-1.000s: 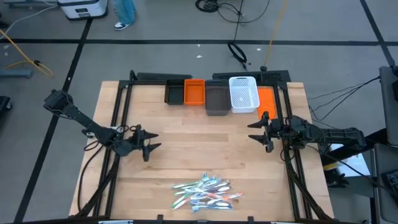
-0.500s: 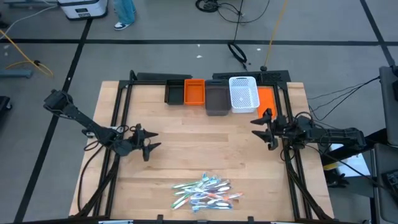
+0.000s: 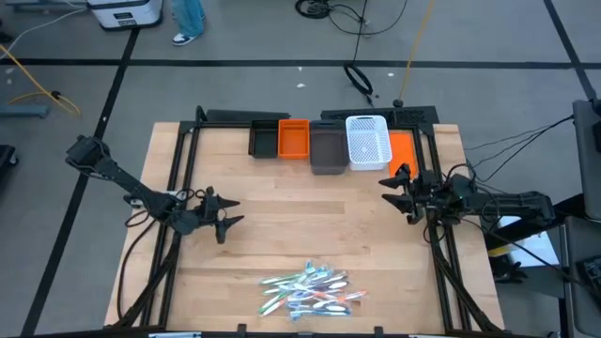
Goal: Pick & Place Toothbrushes
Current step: Put the orange toothbrush into the orange basket
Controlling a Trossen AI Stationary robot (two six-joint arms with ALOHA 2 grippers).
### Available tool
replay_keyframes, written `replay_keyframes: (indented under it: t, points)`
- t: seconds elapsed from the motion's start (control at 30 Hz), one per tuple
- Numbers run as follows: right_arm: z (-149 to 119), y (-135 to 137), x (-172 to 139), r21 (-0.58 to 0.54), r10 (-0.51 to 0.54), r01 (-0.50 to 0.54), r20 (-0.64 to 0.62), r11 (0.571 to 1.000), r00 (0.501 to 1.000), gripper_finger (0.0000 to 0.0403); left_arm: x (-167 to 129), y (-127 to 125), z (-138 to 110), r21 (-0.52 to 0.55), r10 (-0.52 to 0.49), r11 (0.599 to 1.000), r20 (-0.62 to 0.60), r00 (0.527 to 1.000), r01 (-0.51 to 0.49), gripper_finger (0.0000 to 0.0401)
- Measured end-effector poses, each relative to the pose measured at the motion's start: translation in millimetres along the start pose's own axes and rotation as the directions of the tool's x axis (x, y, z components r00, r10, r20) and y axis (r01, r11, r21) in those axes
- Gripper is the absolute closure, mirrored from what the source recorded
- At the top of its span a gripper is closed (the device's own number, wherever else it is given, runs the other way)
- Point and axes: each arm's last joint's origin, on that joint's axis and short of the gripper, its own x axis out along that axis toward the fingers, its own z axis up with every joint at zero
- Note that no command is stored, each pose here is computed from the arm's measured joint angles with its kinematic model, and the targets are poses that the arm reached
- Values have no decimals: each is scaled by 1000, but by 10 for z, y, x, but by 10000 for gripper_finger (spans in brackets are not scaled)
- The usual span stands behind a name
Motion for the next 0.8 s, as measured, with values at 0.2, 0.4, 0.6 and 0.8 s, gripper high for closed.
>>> replay_keyframes:
  t: [0.2,0.4,0.6,0.8]
  points:
    - [184,42,248,-69,-32,26,-83,997,996,200,-3,-40,83,-95,-32,995,66,997,38,160]
    - [85,-5,593,-69,-81,65,-268,995,960,223,-6,-10,99,-106,74,992,115,991,-62,160]
    - [-49,101,994,-52,-38,17,-418,998,908,238,2,5,128,-100,112,990,143,983,-98,160]
    - [-237,407,1389,-38,57,-93,-547,995,835,239,21,24,175,-138,136,984,171,976,-113,160]
